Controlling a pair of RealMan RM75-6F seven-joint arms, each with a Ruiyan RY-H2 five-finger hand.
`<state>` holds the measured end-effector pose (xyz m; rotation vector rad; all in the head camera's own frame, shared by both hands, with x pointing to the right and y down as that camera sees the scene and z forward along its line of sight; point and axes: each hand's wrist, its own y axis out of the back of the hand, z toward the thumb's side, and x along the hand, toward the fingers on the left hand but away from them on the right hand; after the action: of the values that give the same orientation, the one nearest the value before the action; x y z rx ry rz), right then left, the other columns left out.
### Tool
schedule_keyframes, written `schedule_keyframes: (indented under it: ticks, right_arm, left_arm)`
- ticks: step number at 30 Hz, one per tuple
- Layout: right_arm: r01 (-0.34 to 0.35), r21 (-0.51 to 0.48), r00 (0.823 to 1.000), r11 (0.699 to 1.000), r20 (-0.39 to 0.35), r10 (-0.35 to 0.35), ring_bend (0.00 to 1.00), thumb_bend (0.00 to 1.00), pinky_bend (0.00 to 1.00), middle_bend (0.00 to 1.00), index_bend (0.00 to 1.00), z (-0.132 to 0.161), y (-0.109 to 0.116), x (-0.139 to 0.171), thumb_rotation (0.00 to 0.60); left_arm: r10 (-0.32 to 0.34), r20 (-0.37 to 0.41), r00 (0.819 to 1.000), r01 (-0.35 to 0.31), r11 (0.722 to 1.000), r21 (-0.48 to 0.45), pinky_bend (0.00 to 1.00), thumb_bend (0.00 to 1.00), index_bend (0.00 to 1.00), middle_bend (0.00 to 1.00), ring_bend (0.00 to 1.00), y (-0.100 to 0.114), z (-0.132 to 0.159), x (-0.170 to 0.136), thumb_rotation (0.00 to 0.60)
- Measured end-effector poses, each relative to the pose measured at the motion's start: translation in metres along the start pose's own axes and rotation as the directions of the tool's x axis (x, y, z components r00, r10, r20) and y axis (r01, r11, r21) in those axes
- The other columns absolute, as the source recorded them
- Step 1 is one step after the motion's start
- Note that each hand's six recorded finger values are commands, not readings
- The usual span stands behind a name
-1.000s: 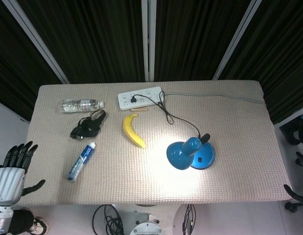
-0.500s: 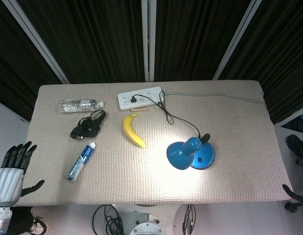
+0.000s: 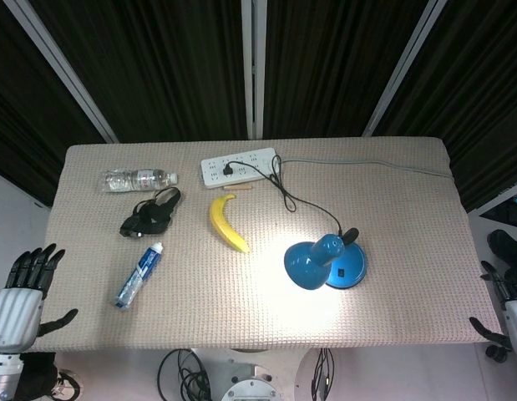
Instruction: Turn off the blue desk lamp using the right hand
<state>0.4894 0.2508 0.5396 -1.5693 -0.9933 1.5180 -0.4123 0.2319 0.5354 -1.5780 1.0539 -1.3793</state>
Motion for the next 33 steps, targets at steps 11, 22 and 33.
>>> schedule_keyframes:
  ticks: [11,22,33]
  right_arm:
    - [-0.064,0.043,0.993,0.997,-0.097,0.068,0.99,0.65,0.94,1.00,0.00,0.037,-0.024,-0.020,0.600]
    - [-0.206,0.152,0.951,0.967,-0.202,0.235,0.99,0.69,0.94,1.00,0.00,0.087,-0.058,-0.036,0.600]
    - [-0.371,0.193,0.885,0.908,-0.223,0.409,0.99,0.68,0.93,1.00,0.00,0.127,-0.088,-0.060,0.600]
  left_arm:
    - [-0.001,0.003,1.000,0.001,1.000,0.008,0.00,0.00,0.00,0.00,0.00,0.000,0.005,-0.001,0.600]
    - [-0.007,0.001,1.000,0.007,1.000,0.008,0.00,0.00,0.00,0.00,0.00,-0.001,0.007,-0.001,0.600]
    - [-0.013,-0.016,1.000,0.013,1.000,-0.006,0.00,0.00,0.00,0.00,0.00,-0.002,-0.002,-0.002,0.600]
